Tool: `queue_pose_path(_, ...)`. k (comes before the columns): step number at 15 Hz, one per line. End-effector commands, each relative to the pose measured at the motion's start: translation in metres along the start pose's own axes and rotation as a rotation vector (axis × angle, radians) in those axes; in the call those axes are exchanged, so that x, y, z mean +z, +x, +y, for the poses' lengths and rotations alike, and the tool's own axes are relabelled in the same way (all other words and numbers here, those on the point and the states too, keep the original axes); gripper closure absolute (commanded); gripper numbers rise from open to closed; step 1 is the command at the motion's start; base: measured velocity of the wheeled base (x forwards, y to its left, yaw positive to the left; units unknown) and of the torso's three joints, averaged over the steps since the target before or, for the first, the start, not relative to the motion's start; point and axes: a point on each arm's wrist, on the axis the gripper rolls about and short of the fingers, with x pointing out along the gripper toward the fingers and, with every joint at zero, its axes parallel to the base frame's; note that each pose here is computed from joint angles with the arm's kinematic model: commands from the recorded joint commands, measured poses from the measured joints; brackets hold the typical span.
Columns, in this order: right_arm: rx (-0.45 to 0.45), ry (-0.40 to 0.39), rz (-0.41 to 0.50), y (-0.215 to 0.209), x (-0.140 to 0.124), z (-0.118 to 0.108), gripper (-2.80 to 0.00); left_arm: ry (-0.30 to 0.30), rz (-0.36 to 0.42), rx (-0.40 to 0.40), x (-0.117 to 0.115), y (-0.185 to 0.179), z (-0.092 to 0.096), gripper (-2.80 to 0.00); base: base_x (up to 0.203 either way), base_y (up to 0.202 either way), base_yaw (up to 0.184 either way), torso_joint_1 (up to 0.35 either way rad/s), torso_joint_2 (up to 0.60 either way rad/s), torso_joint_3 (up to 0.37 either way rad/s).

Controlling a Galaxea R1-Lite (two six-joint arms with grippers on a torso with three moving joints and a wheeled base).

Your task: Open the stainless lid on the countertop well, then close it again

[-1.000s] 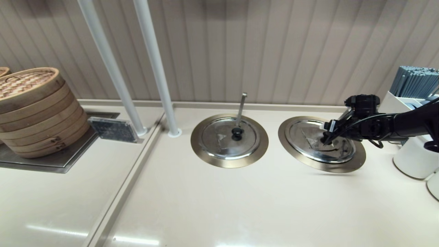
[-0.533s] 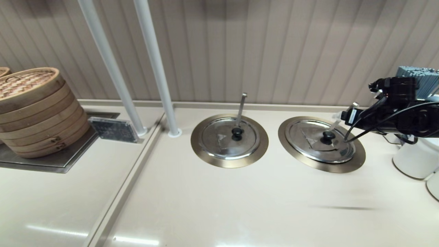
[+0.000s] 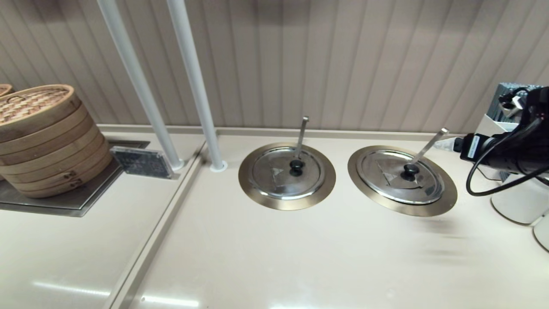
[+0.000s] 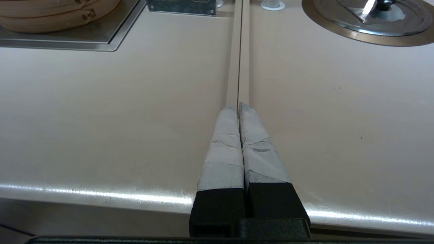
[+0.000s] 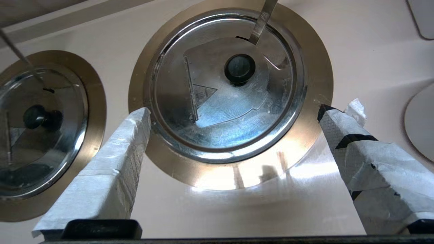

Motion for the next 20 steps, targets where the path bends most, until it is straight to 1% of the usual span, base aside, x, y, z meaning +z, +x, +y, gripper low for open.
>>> queue_pose_path(1, 0.031, -0.013, -0.116, -0.066, 0.004, 0.004, -2.8, 0.0, 0.001, 0.0, 0.0, 0.0, 0.0, 0.0, 0.0, 0.0, 0.0, 0.0, 0.0, 0.0)
queue_pose_path(4, 0.065, -0.083, -0.252, -0.147, -0.017, 0.004, -2.8, 0.0, 0.0, 0.0, 0.0, 0.0, 0.0, 0.0, 0.0, 0.0, 0.0, 0.0, 0.0, 0.0)
queue_pose_path(6, 0.097, -0.125, -0.356, -0.203, -0.041, 0.001, -2.8, 0.0, -0.001, 0.0, 0.0, 0.0, 0.0, 0.0, 0.0, 0.0, 0.0, 0.0, 0.0, 0.0)
queue_pose_path(8, 0.132, -0.164, -0.395, -0.247, -0.07, -0.004, -2.8, 0.0, 0.001, 0.0, 0.0, 0.0, 0.0, 0.0, 0.0, 0.0, 0.0, 0.0, 0.0, 0.0)
queue_pose_path(10, 0.157, -0.19, -0.417, -0.28, -0.101, -0.01, -2.8, 0.0, 0.0, 0.0, 0.0, 0.0, 0.0, 0.0, 0.0, 0.0, 0.0, 0.0, 0.0, 0.0)
queue_pose_path(12, 0.194, -0.222, -0.43, -0.302, -0.133, -0.017, -2.8, 0.0, 0.0, 0.0, 0.0, 0.0, 0.0, 0.0, 0.0, 0.0, 0.0, 0.0, 0.0, 0.0)
queue_pose_path(13, 0.213, -0.232, -0.431, -0.307, -0.145, -0.019, -2.8, 0.0, -0.001, 0.0, 0.0, 0.0, 0.0, 0.0, 0.0, 0.0, 0.0, 0.0, 0.0, 0.0)
queue_pose_path(15, 0.231, -0.234, -0.332, -0.293, -0.161, -0.024, -2.8, 0.0, -0.001, 0.0, 0.0, 0.0, 0.0, 0.0, 0.0, 0.0, 0.0, 0.0, 0.0, 0.0)
queue_pose_path(16, 0.252, -0.239, -0.324, -0.292, -0.161, -0.024, -2.8, 0.0, 0.001, 0.0, 0.0, 0.0, 0.0, 0.0, 0.0, 0.0, 0.0, 0.0, 0.0, 0.0)
queue_pose_path(18, 0.329, -0.265, -0.335, -0.297, -0.158, -0.027, -2.8, 0.0, 0.0, 0.0, 0.0, 0.0, 0.0, 0.0, 0.0, 0.0, 0.0, 0.0, 0.0, 0.0)
queue_pose_path(20, 0.318, -0.275, -0.37, -0.302, -0.173, -0.033, -2.8, 0.0, 0.001, 0.0, 0.0, 0.0, 0.0, 0.0, 0.0, 0.0, 0.0, 0.0, 0.0, 0.0)
